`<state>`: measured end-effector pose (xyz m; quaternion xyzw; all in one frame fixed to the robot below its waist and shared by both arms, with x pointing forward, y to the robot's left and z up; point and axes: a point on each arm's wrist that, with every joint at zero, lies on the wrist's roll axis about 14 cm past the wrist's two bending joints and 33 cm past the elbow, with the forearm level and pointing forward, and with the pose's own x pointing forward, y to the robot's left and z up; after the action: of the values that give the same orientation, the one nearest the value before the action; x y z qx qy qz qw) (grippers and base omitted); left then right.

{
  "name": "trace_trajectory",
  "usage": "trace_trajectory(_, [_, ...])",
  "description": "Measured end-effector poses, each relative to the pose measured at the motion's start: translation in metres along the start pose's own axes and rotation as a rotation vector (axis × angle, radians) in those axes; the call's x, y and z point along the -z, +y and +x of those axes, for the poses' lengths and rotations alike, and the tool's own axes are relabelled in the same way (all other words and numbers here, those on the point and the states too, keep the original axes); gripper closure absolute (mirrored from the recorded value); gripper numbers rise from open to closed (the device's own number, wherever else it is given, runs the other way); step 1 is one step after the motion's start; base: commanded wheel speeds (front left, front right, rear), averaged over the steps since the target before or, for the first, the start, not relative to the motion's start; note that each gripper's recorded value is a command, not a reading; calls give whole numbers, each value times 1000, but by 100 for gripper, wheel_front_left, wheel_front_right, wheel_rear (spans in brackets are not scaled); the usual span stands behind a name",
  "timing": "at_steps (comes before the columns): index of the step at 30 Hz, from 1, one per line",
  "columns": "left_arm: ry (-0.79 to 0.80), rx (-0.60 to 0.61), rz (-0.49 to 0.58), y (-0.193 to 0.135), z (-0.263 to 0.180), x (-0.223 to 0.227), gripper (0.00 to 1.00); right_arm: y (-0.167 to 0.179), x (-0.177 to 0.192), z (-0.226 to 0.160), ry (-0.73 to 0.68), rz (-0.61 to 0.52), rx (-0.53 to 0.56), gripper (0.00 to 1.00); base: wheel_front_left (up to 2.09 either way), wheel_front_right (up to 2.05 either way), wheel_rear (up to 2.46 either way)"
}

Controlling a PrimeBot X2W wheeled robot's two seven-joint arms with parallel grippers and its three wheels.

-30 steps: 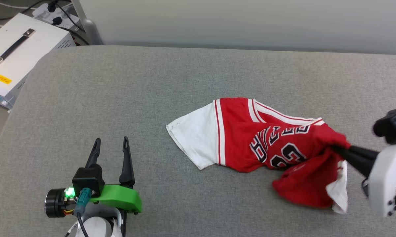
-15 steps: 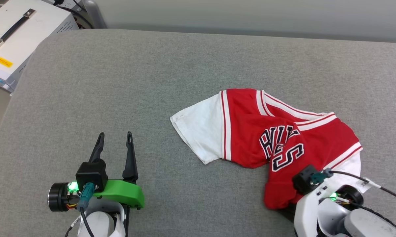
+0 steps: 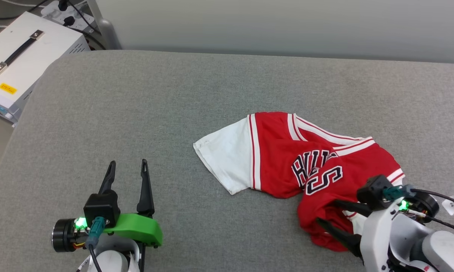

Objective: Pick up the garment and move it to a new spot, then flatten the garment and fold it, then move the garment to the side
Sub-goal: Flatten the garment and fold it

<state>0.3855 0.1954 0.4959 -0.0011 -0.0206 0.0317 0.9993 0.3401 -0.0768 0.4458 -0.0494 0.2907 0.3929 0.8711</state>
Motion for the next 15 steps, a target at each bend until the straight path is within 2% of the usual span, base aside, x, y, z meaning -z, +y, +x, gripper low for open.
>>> trace_trajectory(8, [-33,22,-4,-7,-4,-11,0,-17,-71,-62,-256,-15,123,0,0,0,0])
trace_trajectory(11, [-41,28,-4,-9,-3,-13,0,-39,-97,-83,-333,-64,222,0,0,0,0])
trace_trajectory(15, [-31,31,1,-10,-2,-10,0,-70,-117,-100,-364,-100,328,0,0,0,0])
